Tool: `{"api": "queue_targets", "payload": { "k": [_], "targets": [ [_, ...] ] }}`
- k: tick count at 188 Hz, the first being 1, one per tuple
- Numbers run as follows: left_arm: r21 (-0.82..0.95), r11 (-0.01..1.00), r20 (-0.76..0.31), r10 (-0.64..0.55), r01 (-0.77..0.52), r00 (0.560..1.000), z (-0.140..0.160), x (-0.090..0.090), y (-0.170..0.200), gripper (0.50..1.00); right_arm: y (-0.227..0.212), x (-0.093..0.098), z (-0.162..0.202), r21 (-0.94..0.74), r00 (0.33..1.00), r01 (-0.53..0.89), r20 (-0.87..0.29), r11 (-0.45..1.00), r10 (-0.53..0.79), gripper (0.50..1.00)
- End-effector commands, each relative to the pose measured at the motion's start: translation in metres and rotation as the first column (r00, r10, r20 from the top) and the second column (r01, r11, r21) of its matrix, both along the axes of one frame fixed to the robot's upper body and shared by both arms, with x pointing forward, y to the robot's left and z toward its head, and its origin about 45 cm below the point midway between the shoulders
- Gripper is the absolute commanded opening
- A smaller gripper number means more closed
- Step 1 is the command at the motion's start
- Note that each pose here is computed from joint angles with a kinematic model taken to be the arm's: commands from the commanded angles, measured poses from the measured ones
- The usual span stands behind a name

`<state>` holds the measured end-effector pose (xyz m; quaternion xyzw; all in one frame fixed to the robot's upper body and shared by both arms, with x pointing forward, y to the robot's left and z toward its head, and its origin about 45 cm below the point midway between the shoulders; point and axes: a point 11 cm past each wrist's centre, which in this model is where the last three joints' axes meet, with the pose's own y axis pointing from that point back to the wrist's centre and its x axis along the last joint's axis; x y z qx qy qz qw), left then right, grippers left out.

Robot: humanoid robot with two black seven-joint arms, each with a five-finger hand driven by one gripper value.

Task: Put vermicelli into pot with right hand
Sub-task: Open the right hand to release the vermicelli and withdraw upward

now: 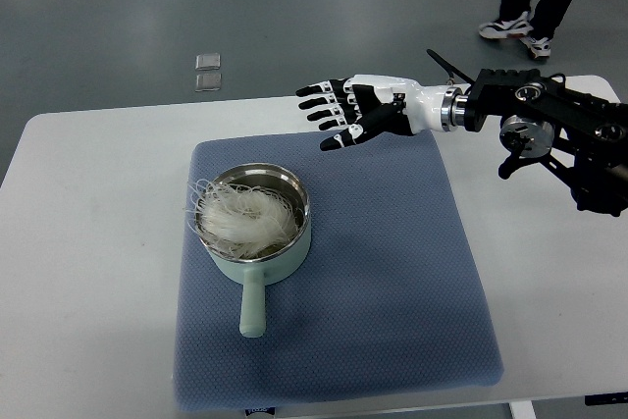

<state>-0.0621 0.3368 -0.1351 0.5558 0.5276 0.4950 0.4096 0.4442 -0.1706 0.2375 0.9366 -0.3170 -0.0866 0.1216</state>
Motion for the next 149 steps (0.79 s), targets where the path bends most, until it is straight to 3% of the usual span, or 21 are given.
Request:
{"api": "queue_targets", "payload": {
  "k": [1, 25, 52, 74, 81, 149],
  "targets": [
    [0.0, 1.0, 0.002, 0.0, 0.0, 1.0, 0.0, 0.0, 0.0, 1.0, -0.021, 0.002, -0.016, 0.126, 0.984, 0.154, -0.105, 0.98, -0.141, 0.895],
    [0.0, 1.0, 0.0, 0.0, 0.0, 1.0, 0.0, 0.0, 0.0, 1.0, -0.038, 0.002, -0.033, 0.236, 0.937, 0.326, -0.213, 0.916, -0.278, 0.895],
    [0.0, 1.0, 0.0, 0.0, 0.0, 1.0, 0.0, 0.0, 0.0, 1.0, -0.053, 0.003, -0.046, 0.245, 0.878, 0.46, -0.265, 0.853, -0.398, 0.897],
    [0.0, 1.0, 0.0, 0.0, 0.0, 1.0, 0.0, 0.0, 0.0, 1.0, -0.052, 0.003, -0.047, 0.275, 0.869, 0.479, -0.282, 0.834, -0.406, 0.897],
    [0.0, 1.0, 0.0, 0.0, 0.0, 1.0, 0.0, 0.0, 0.0, 1.0, -0.05, 0.003, -0.046, 0.287, 0.87, 0.478, -0.285, 0.83, -0.402, 0.93],
    [0.0, 1.0, 0.0, 0.0, 0.0, 1.0, 0.0, 0.0, 0.0, 1.0, -0.052, -0.007, -0.064, 0.271, 0.854, 0.498, -0.322, 0.824, -0.41, 0.93]
  ]
}}
